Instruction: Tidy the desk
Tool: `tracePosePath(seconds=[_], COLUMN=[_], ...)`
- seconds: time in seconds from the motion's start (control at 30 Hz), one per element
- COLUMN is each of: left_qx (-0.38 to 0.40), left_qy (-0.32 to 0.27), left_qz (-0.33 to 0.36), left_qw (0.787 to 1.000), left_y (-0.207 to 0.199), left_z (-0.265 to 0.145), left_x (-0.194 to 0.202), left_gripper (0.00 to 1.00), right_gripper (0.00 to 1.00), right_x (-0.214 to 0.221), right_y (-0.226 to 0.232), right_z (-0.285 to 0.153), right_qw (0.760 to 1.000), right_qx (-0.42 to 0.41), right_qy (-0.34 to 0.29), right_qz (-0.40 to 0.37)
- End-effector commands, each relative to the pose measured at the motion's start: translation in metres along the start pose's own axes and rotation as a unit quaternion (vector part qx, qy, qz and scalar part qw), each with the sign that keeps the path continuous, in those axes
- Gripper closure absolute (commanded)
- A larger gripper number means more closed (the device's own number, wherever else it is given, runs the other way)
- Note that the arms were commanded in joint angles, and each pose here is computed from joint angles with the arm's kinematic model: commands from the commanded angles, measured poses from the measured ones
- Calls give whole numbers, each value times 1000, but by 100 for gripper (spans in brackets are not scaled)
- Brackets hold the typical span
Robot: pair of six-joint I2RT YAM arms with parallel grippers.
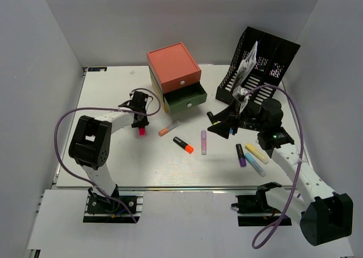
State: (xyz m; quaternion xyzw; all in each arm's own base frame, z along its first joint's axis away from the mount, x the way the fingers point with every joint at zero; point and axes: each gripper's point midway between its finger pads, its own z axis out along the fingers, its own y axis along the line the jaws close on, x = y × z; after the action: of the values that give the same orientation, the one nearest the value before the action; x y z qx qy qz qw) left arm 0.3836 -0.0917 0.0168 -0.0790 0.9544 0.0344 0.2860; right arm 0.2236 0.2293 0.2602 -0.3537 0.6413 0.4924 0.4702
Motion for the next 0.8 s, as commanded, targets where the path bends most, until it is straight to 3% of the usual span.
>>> tracePosePath(seconds=[0.0,0.07,0.1,0.2,0.23,0.37,0.47,0.53,0.57,0.67,0.7,0.77], left_qx=[28,58,90,194,236,386,433,451,455,437,416,397], left_qy=[-9,-23,-58,-107,-149,-212,-242,-244,-274,-296,-299,-304], left_qz=[-15,-9,-4,29,40,151,218,246,272,318,323,351], left_qw=[999,998,994,975,960,885,841,823,803,788,795,792], left_y=[4,-4,-7,-27,-30,-69,-95,-117,-127,-154,-155,-172], left_z=[-38,-62,-92,-146,-179,-254,-277,-277,-288,-288,-280,-270], left_x=[1,5,-5,-15,-25,-29,-42,-46,-61,-87,-98,-113], left_gripper=[85,87,88,95,97,97,99,100,100,100,100,100], right_gripper=[32,35,38,79,100,100,100,100,100,100,100,100], right_x=[-8,-9,-13,-16,-15,-13,-11,-11,-13,-11,-12,-12], right_y=[4,0,-1,-2,-1,3,4,2,-4,-14,-14,-18], right_z=[-9,-12,-16,-20,-21,-24,-26,-28,-30,-36,-36,-40], right_qw=[999,997,996,993,993,990,989,987,986,985,984,984], right_qx=[-2,12,18,21,17,-8,-17,-9,12,43,46,55], right_qy=[-12,-10,-12,-7,-6,2,6,7,6,5,3,2], right_qz=[-51,-72,-88,-115,-120,-143,-148,-160,-164,-166,-170,-168])
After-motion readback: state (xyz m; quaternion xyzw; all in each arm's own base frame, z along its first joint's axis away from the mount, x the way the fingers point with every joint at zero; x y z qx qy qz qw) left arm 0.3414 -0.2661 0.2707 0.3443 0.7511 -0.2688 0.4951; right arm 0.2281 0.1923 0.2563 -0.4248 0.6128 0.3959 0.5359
